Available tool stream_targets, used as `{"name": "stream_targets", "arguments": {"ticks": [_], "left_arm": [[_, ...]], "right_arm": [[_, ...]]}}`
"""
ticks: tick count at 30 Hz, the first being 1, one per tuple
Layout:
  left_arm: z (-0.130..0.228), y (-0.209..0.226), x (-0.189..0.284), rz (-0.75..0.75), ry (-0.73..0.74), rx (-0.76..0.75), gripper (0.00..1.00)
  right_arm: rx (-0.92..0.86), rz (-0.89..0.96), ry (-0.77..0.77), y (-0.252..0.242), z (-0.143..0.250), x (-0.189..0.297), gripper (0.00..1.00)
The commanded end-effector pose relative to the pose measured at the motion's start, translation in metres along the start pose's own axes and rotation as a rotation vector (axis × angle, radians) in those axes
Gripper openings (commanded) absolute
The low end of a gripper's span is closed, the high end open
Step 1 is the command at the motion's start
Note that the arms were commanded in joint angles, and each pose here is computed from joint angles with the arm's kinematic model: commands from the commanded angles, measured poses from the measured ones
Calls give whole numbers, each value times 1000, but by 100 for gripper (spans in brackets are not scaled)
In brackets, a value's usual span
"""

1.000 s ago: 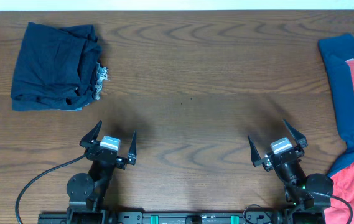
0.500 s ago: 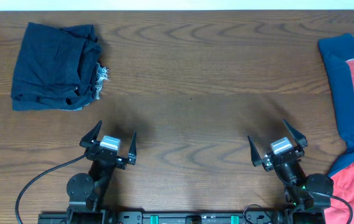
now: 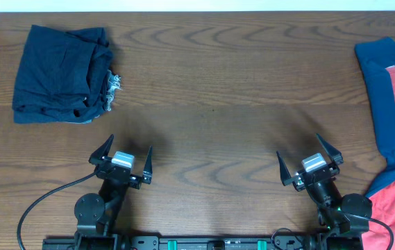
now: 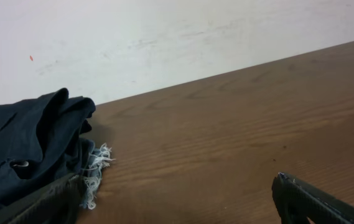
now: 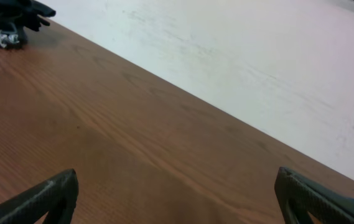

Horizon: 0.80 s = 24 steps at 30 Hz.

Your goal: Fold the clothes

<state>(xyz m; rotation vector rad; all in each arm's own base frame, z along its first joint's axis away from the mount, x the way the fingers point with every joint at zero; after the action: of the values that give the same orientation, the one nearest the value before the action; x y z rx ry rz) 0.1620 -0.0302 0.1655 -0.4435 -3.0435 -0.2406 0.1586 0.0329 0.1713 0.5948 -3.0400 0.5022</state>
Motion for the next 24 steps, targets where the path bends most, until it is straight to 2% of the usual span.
{"name": "stream_targets", "arguments": {"ticks": [1, 2, 4, 9, 11, 15, 19, 24], "left_arm": [[11, -2, -1, 12, 43, 11, 98], [12, -3, -1, 17, 50, 22, 98], [14, -6, -1, 45, 59, 136, 98], [20, -7, -4, 47, 111, 277, 98], [24, -11, -4, 92, 140, 355, 98], [21, -18, -5, 165, 159, 395, 98], [-15, -14, -1, 179, 76, 369, 98], [-71, -6, 7, 178, 0, 345, 98]], "right_arm": [[-9, 0, 2, 0, 3, 0, 99], [-9, -15, -3, 1, 2, 0, 99], [-24, -57, -16, 5, 1, 0, 99], [-199, -82, -18, 7, 0, 0, 99], [-296, -90, -16, 8, 0, 1, 99], [-376, -90, -15, 7, -2, 1, 99], [-443, -85, -22, 4, -13, 4, 99], [-496, -34, 78, -4, -31, 12, 99]]}}
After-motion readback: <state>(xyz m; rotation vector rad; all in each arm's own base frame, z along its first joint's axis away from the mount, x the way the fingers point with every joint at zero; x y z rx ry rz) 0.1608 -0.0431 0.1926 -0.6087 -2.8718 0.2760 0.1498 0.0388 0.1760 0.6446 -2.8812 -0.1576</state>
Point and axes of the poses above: each gripper's point midway between its finger pads, its own x axis back along the fingers, its own y axis along the line the jaws close on, z = x × y, the point moved 8 cm from there along x, back along the fingers, and after that the axes turned 1 degree about -x, right-handed, at the moved point
